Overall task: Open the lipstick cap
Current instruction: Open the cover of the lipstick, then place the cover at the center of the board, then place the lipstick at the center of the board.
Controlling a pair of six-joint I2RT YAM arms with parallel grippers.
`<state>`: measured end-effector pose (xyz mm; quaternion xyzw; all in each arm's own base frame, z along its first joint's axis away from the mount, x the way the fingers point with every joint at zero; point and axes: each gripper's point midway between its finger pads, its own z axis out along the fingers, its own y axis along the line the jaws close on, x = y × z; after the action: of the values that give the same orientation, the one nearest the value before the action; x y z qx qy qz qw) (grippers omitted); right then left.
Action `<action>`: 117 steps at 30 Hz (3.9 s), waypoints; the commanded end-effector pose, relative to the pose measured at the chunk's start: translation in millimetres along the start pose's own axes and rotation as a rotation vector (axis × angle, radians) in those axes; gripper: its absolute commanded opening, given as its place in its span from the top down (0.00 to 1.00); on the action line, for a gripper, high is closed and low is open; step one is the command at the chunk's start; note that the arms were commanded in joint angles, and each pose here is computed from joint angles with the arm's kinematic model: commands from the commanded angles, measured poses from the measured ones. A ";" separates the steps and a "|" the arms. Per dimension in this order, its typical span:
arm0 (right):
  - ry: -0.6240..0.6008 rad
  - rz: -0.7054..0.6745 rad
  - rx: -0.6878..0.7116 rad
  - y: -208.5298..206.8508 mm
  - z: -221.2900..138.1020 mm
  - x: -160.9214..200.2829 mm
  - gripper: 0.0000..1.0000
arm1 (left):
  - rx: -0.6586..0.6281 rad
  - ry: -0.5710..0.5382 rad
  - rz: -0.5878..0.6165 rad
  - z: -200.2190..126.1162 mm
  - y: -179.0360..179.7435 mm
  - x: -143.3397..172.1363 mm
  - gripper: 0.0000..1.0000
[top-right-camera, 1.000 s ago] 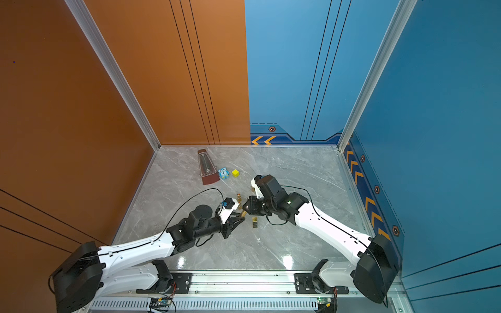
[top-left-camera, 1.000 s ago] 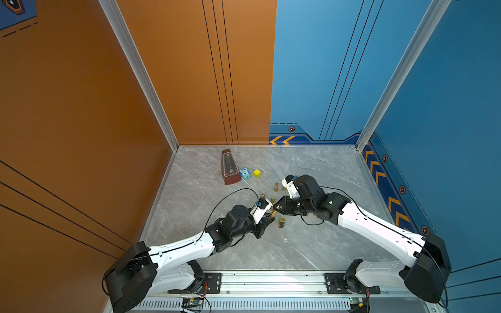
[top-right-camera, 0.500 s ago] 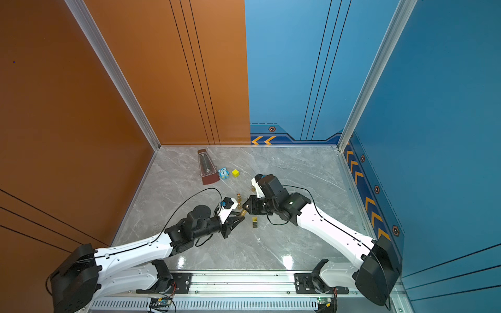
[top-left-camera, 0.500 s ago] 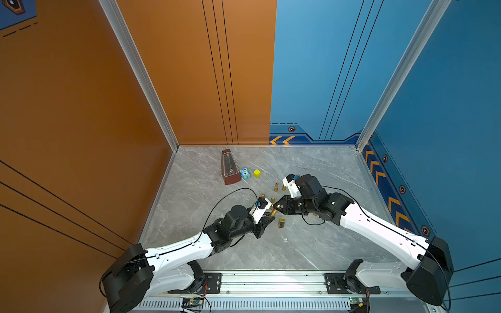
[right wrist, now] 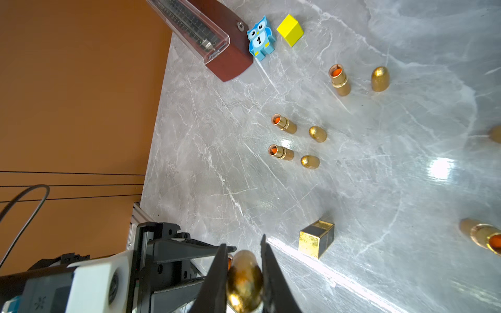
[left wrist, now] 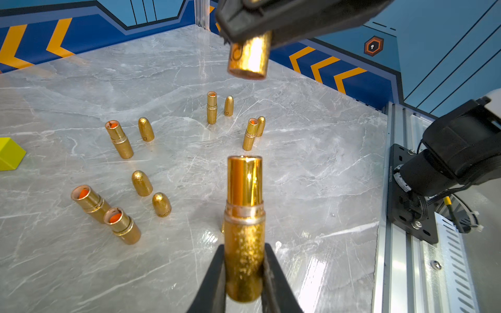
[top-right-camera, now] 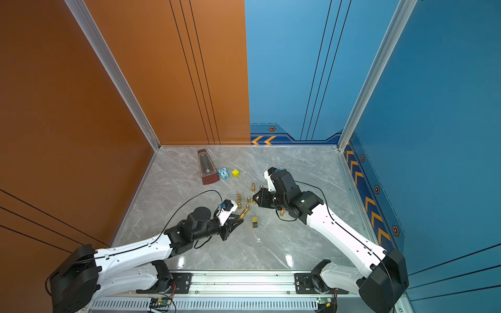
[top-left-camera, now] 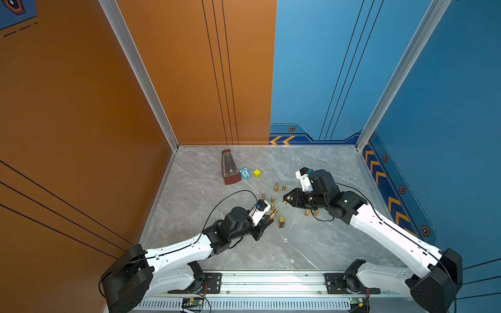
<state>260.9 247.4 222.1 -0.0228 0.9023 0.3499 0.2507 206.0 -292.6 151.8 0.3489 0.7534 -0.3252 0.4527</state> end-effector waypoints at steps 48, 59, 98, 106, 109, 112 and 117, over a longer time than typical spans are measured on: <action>0.016 -0.387 0.522 -157.7 92.7 84.2 0.81 | -0.175 -0.031 0.006 -9.0 35.1 -6.2 1.00; 0.020 -0.400 0.514 -152.8 94.0 84.5 0.66 | -0.177 -0.046 -0.002 -14.0 36.1 -7.0 1.00; 0.126 -0.058 -0.216 24.7 17.9 37.7 0.50 | 0.047 -0.020 0.072 16.8 -13.0 -31.8 1.00; 0.149 -0.052 -0.194 16.6 29.2 44.6 0.64 | 0.043 -0.018 0.081 19.2 -13.2 -32.6 1.00; 0.161 -0.054 -0.199 17.0 31.9 47.7 0.66 | 0.038 -0.019 0.082 19.6 -12.7 -33.6 1.00; 0.170 -0.049 -0.198 16.0 35.3 50.0 0.68 | 0.041 -0.019 0.085 20.7 -13.3 -34.6 1.00; 0.187 -0.048 -0.208 18.0 39.8 54.5 0.75 | 0.034 -0.016 0.082 21.5 -11.9 -33.7 1.00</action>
<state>229.0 287.6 180.9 -0.0958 0.8854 0.4206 0.1732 218.9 -317.4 167.2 0.3750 0.7402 -0.3179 0.4588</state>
